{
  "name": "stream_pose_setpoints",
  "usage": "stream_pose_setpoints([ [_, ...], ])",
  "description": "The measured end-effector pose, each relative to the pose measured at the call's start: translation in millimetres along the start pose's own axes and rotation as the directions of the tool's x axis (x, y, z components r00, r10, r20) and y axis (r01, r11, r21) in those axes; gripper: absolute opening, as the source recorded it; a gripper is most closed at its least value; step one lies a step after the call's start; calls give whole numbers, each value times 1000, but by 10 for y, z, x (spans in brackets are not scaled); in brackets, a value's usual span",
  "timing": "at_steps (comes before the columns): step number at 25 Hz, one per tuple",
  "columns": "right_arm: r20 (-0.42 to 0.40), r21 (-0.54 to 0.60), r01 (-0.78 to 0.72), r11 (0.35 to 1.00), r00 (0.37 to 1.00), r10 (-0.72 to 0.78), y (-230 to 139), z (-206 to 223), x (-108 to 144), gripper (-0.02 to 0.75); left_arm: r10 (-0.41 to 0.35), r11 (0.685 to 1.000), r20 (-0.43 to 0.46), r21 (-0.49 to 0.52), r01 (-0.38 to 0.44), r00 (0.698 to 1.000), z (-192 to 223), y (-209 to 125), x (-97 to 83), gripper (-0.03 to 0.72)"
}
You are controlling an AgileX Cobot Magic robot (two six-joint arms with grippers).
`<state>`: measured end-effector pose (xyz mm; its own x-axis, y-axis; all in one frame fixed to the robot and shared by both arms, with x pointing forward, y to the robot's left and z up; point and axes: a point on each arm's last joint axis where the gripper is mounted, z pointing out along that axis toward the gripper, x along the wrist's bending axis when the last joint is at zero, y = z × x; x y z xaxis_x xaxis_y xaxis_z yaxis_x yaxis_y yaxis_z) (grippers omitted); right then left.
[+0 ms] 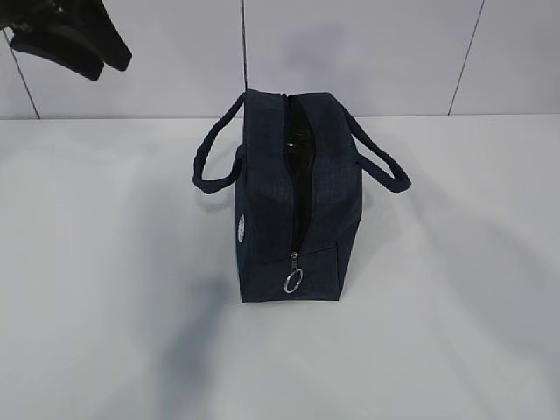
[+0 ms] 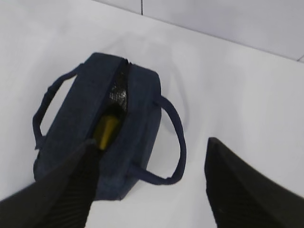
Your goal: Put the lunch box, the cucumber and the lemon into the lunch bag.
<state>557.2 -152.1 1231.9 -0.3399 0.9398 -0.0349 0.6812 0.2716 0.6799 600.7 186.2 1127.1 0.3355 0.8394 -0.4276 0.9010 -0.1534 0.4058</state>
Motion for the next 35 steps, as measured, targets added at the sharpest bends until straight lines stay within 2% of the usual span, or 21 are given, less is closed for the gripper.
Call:
stream_pose_setpoints([
  [4, 3, 66, -2, 998, 1000, 2, -297, -59, -16, 528, 17, 999, 0, -42, -17, 1000, -203, -39, -102, 298],
  [9, -13, -84, 4, 996, 1000, -5, -682, -296, -56, 523, 19, 999, 1, -46, -19, 1000, -229, -47, -116, 298],
  [12, -9, -142, 21, 990, 1000, -22, -1027, -298, -81, 521, 19, 999, 1, -46, -19, 1000, -229, -47, -116, 298],
  [15, -8, -146, 35, 989, 999, -37, -1354, -230, -91, 519, 19, 999, 1, -46, -19, 1000, -229, -47, -116, 295],
  [18, -8, -198, 47, 979, 999, -49, -1590, -249, -105, 519, 18, 999, 1, -46, -18, 1000, -229, -47, -116, 284],
  [30, -16, -397, 59, 916, 997, -71, -1899, -401, -120, 516, 23, 998, -1, -57, -23, 1000, -278, -58, -139, 277],
  [35, -24, -431, 63, 900, 996, -81, -2149, -335, -116, 515, 23, 998, 6, -57, -23, 1000, -274, -58, -151, 249],
])
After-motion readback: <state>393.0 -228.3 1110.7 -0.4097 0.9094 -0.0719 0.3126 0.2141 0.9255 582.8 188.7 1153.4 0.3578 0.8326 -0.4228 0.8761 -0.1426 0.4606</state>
